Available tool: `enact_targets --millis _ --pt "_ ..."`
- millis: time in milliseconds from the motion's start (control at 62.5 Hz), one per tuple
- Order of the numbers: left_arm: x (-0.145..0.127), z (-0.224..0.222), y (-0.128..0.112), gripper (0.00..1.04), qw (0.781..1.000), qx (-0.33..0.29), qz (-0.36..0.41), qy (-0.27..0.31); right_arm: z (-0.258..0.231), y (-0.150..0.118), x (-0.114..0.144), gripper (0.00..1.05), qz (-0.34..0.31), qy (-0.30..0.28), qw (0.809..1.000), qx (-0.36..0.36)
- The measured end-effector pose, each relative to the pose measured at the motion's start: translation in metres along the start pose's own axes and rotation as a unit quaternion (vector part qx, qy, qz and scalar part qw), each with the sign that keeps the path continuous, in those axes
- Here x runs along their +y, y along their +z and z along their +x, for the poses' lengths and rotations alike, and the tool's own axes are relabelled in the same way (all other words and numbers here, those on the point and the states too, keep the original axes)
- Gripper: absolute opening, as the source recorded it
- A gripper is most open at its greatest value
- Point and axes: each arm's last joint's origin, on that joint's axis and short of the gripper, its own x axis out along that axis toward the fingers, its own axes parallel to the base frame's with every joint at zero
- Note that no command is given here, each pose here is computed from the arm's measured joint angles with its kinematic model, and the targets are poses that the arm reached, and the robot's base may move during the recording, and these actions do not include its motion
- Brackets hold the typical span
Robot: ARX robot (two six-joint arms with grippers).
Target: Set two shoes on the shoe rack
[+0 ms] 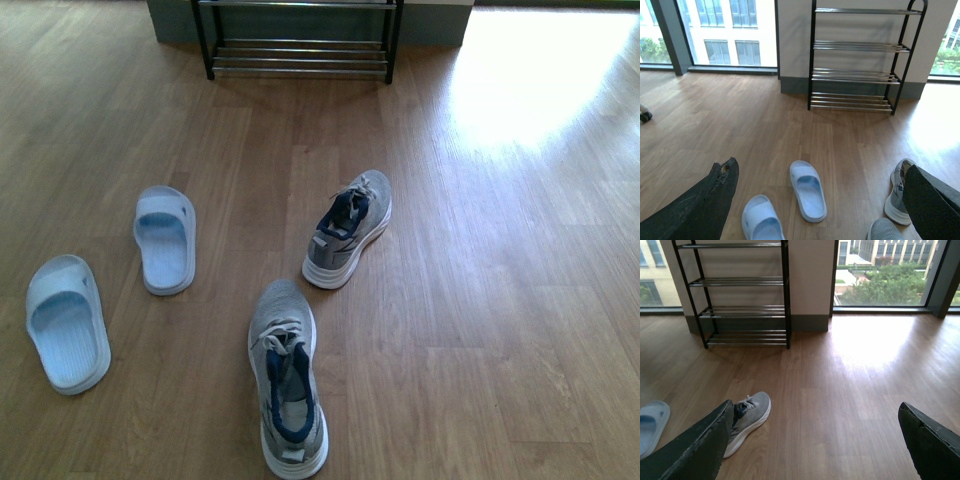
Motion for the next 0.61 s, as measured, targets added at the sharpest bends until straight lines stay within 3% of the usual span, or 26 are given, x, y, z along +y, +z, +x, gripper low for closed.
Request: enact_targets --millis 48,112,288,400,496,608 --pt "-0.004 0.001 0.001 0.95 0.992 0.092 -0.051 0.076 0.0 0.0 0.0 0.96 0.0 0.0 1.0 0.001" --pt "-0.013 0.01 0.008 0.95 0.979 0.135 -0.088 0.127 0.0 0.0 0.0 0.96 0.0 0.001 1.0 0.0" --pt "-0.044 0.065 0.016 0.95 0.96 0.193 -0.183 0.084 0.0 0.0 0.0 0.96 0.0 0.002 1.0 0.0" --pt "-0.062 0.107 -0.011 0.95 0.941 0.284 -0.175 0.057 0.0 0.0 0.0 0.96 0.0 0.002 1.0 0.0" --pt "-0.073 0.138 -0.056 0.95 0.909 0.385 -0.147 0.057 0.0 0.0 0.0 0.96 0.0 0.002 1.0 0.0" --pt "-0.083 0.163 -0.093 0.95 0.879 0.456 -0.127 0.046 0.0 0.0 0.0 0.96 0.0 0.002 1.0 0.0"
